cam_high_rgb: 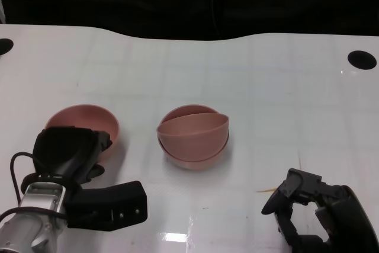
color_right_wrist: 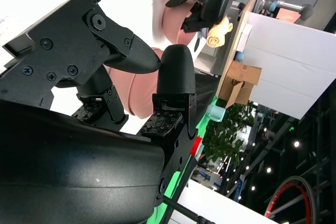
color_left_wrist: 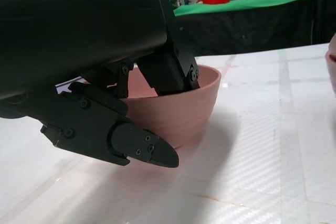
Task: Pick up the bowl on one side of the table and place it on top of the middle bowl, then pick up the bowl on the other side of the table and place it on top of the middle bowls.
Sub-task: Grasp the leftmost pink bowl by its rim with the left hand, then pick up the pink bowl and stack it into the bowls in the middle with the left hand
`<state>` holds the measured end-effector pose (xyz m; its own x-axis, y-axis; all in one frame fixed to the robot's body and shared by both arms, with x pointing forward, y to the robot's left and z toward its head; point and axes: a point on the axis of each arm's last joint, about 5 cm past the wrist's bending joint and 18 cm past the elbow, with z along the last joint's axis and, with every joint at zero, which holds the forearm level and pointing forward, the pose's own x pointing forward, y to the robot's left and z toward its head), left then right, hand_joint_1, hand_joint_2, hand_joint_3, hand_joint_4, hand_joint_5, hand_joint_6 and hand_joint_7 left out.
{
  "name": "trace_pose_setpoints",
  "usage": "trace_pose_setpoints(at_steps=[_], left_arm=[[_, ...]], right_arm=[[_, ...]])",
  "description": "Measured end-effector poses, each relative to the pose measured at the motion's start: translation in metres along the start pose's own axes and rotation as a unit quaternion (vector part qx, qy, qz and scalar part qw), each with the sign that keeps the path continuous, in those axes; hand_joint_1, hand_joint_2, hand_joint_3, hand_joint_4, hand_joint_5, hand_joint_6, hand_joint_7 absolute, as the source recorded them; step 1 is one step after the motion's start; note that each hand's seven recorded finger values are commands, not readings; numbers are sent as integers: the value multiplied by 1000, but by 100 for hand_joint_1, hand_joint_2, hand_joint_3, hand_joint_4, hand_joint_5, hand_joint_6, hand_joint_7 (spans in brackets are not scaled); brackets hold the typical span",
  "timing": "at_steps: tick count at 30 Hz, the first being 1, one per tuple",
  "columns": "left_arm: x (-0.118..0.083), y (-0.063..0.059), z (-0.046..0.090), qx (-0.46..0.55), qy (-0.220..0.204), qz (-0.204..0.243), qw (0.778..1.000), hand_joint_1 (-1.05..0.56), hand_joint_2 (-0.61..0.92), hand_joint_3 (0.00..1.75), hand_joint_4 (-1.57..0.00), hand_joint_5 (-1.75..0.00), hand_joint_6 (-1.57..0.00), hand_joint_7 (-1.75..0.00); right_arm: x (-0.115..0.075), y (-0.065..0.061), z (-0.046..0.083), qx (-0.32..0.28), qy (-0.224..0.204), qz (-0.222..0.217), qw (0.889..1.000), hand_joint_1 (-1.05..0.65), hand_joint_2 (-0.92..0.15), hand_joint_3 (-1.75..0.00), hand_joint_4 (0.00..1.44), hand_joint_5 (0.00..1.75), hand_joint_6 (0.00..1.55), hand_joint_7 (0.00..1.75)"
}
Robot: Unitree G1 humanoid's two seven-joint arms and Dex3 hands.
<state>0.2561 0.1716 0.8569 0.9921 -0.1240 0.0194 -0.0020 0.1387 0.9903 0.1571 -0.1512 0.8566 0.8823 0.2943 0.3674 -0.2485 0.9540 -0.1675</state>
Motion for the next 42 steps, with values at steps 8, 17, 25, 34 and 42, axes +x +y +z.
trace_pose_setpoints(at_steps=[8, 17, 25, 34, 42], left_arm=[[6, 25, 7, -5, -33, 63, 997, -22, 90, 17, -87, -175, -62, -170], [6, 54, 18, -73, -95, 122, 985, -19, 61, 79, -86, -175, -62, -174], [9, 71, 24, -147, -151, 92, 973, -26, 56, 107, -89, -175, -69, -173], [21, 88, 33, -205, -257, 43, 943, -23, 37, 135, -92, -175, -75, -175], [29, 92, 37, -204, -297, 8, 933, -22, 39, 128, -91, -175, -75, -175]], right_arm=[[0, 0, 0, 0, 0, 0, 1000, -16, -45, -130, 87, 169, 83, 133], [0, -1, 0, 0, 3, 1, 1000, -17, -45, -130, 87, 170, 83, 134], [0, -1, 0, 1, 3, 2, 1000, -17, -45, -128, 87, 171, 82, 133], [0, -1, -1, 2, 7, 2, 1000, -17, -46, -128, 87, 170, 82, 133], [0, 0, -1, 2, 7, 2, 1000, -18, -45, -129, 87, 170, 82, 133]])
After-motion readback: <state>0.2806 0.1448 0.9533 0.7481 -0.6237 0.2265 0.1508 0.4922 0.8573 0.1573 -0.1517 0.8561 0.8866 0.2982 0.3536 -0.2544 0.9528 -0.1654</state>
